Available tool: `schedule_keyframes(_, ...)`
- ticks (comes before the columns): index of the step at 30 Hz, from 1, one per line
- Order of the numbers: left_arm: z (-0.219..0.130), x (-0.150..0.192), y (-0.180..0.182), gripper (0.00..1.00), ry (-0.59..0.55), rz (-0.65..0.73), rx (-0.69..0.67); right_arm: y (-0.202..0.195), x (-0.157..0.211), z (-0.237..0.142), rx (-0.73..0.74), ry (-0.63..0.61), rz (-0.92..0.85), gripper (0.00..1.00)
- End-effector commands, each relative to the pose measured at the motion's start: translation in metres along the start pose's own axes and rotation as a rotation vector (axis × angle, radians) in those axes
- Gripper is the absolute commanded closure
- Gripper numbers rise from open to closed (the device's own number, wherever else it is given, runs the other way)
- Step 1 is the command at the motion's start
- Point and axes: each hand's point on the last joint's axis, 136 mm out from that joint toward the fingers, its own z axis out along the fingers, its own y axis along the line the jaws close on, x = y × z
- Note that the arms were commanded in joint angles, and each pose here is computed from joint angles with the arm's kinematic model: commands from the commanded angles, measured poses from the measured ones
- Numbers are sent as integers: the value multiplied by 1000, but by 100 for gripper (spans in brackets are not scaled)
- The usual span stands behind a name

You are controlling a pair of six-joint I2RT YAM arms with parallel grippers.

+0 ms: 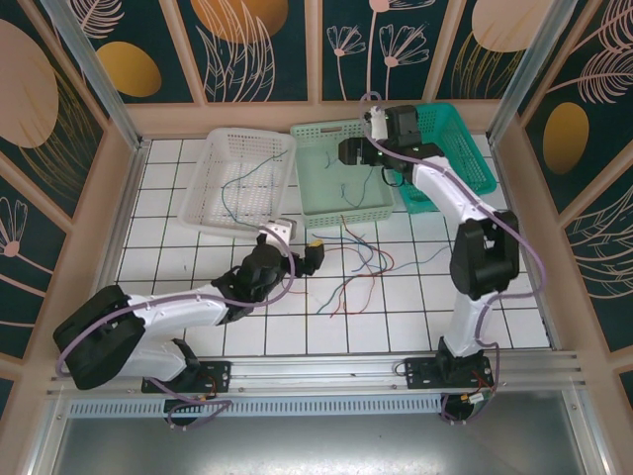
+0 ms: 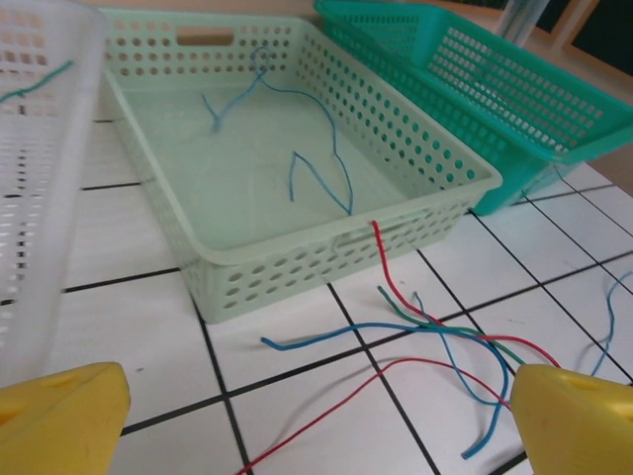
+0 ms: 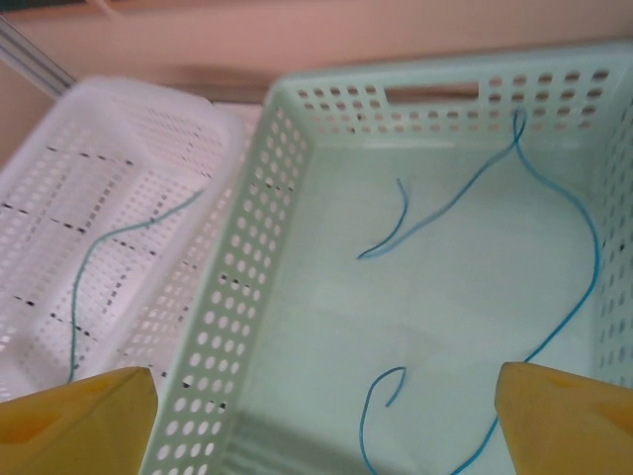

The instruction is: Untangle the cables

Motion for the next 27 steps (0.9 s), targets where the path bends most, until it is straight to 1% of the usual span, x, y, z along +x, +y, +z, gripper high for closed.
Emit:
schedule_keyframes(1,9,1,-26,2,50,32,111,0,-14,-27,35,-73,-35,11)
schedule_keyframes(3,11,7,-36,3,85,46,162,-1,-11,-38,51,-84,-32,12)
schedule_keyframes(8,14,31,-56,11,190,64,278,-5,2,-69,82,-107,-14,18)
schedule_keyframes(11,17,47,-68,17,261,67,344,-14,20,-85,100,-113,41,22)
schedule_keyframes(13,21,58,-76,23,315,68,388,-21,34,-96,102,-116,98,25)
schedule_keyframes(16,22,70,-85,32,366,62,442,-32,60,-107,112,-105,177,29)
schedule_keyframes(18,21,79,-88,34,399,61,470,-39,78,-110,133,-84,205,30)
schedule_keyframes(23,19,101,-85,36,489,84,474,-53,109,-117,172,-52,272,32)
schedule_keyframes(27,24,103,-78,36,487,94,426,-64,132,-128,229,-44,329,32)
